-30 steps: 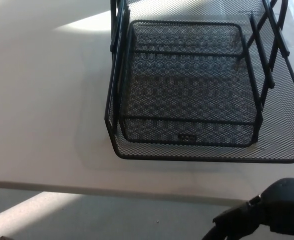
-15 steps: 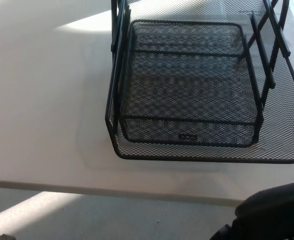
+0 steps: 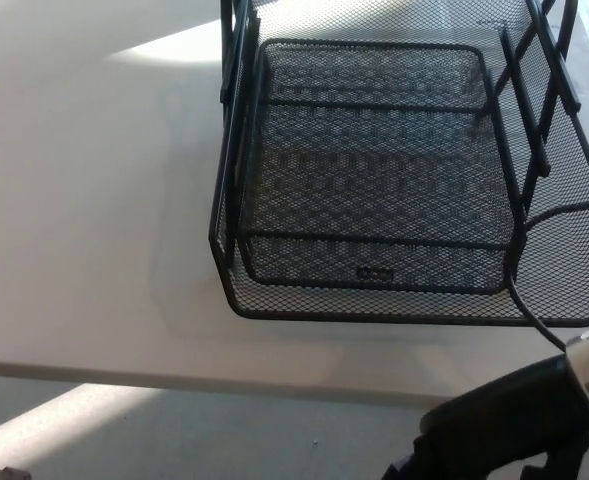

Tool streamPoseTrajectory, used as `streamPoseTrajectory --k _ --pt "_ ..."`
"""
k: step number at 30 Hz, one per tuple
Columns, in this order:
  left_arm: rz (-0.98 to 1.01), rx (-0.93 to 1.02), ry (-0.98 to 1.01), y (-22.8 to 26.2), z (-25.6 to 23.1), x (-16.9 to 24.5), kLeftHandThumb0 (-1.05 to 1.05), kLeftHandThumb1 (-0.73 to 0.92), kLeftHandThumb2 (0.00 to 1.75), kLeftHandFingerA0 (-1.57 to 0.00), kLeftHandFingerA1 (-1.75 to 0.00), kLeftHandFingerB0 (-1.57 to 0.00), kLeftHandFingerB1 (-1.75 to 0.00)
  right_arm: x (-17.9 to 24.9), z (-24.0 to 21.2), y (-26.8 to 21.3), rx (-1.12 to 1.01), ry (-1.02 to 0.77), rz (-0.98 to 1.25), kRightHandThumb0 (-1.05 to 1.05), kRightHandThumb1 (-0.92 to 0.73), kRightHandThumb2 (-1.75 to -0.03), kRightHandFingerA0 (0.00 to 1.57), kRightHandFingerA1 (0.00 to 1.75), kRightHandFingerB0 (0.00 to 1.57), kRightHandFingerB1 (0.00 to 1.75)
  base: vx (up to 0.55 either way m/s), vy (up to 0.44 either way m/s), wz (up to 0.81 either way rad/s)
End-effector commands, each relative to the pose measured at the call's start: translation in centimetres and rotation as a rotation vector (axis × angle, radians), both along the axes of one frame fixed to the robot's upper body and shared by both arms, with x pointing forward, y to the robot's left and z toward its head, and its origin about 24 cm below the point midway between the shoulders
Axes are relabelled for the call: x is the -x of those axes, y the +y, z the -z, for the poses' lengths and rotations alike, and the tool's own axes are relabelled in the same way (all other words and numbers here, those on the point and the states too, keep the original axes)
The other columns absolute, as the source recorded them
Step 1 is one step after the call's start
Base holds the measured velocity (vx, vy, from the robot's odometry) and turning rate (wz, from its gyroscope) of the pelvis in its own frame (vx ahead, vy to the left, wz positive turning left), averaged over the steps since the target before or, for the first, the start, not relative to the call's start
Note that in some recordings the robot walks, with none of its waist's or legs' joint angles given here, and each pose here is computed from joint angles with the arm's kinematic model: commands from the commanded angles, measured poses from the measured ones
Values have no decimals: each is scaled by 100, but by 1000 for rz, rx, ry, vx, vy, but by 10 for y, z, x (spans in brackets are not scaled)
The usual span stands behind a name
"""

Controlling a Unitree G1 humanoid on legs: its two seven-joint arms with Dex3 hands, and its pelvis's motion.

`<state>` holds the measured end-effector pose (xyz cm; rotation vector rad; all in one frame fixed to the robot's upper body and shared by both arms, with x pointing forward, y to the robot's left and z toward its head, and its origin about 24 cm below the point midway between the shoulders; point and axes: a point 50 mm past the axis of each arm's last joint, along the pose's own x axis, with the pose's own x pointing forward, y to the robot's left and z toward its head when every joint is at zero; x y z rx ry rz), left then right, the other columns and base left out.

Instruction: A balck drawer is kept on the middle of the table and the robot uses its right hand to push it back away from the robot

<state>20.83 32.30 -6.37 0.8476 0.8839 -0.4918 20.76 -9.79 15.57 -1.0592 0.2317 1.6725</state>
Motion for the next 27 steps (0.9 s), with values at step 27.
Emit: streamPoseTrajectory --k 27 --pt "7 -19 0 6 -1 4 -56 74 63 -47 -38 -35 -33 -100 -16 15 56 -41 270 -53 -77 -63 50 41 38 36 0 0 0"
